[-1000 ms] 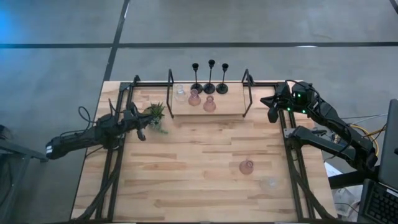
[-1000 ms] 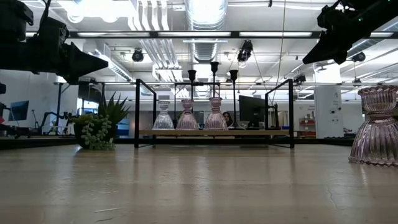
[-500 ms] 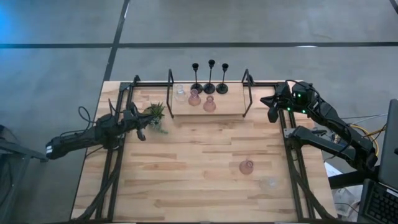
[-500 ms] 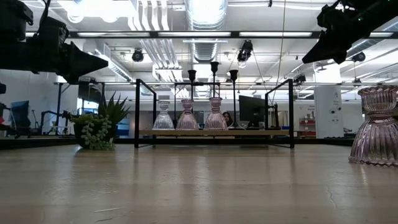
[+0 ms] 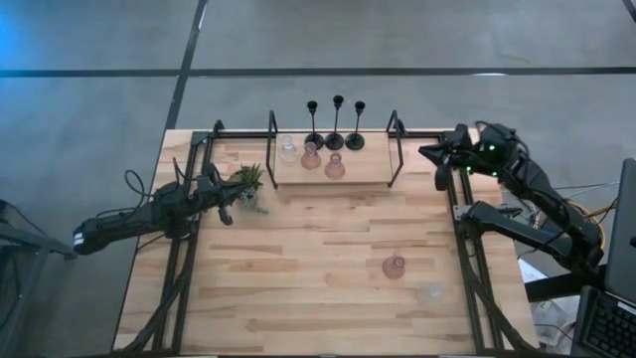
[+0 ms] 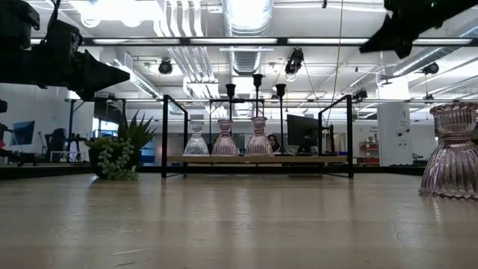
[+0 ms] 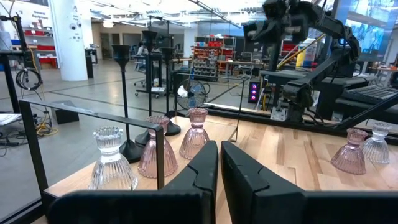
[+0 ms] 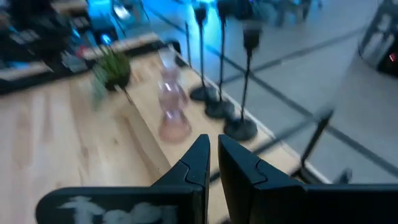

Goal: Pick & Place candle stick holders
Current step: Put the pink candle holder on the shelf aligned with the other pink candle holder

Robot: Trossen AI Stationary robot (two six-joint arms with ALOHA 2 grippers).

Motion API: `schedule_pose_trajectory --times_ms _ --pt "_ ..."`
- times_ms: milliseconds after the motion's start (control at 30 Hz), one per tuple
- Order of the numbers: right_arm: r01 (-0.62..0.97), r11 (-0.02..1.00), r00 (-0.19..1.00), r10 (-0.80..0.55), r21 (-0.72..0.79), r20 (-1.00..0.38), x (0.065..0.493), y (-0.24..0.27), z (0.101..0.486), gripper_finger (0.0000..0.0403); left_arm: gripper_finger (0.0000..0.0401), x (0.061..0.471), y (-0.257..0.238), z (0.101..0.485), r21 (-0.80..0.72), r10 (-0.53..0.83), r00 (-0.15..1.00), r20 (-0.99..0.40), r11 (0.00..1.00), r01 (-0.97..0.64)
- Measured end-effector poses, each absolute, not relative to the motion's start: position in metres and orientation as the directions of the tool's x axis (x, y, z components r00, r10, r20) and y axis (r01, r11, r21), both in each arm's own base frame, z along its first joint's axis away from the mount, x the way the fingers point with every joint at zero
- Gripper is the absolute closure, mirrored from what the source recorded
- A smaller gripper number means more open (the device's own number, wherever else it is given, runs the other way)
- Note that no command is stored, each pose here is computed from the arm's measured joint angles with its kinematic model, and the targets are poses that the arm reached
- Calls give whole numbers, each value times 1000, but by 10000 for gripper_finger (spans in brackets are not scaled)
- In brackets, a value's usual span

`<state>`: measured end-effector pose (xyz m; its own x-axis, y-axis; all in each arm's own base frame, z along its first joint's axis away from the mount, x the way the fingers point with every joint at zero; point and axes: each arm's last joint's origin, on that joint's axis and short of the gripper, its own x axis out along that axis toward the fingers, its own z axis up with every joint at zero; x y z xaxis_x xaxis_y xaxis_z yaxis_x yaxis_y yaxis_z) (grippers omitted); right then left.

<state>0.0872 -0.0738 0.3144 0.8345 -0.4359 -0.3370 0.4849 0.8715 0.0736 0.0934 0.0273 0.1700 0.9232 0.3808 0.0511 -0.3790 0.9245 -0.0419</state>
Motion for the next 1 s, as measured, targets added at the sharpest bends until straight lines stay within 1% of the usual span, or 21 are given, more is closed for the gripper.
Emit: schedule_pose_trajectory --times_ms 67,167,233,367,467,633,767,867,1000 --pt "447 890 864 -403 93 -302 86 -71 330 374 375 93 27 170 -42 381 923 51 924 -379" --pt "377 920 894 -331 105 -303 84 -66 351 374 375 93 27 170 -42 380 923 51 925 -379" --pt "352 930 897 -303 105 -321 83 -64 365 374 375 93 27 170 -42 381 923 51 925 -379" --pt "315 942 882 -244 118 -404 84 -61 383 374 375 93 27 170 -42 380 923 51 925 -379" --pt "268 952 871 -176 145 -458 87 -57 390 374 375 93 27 170 -42 380 924 51 925 -378" --pt "121 976 877 -19 183 -479 104 -48 401 374 375 93 27 170 -42 380 924 51 925 -378" --pt "46 977 858 68 207 -510 119 -38 402 374 375 93 27 170 -42 380 924 51 925 -378" --pt "17 977 828 106 214 -550 129 -30 400 374 375 93 27 170 -42 380 924 51 925 -378" --pt "43 967 764 130 251 -632 137 -19 395 374 375 93 27 170 -42 380 923 51 925 -379"
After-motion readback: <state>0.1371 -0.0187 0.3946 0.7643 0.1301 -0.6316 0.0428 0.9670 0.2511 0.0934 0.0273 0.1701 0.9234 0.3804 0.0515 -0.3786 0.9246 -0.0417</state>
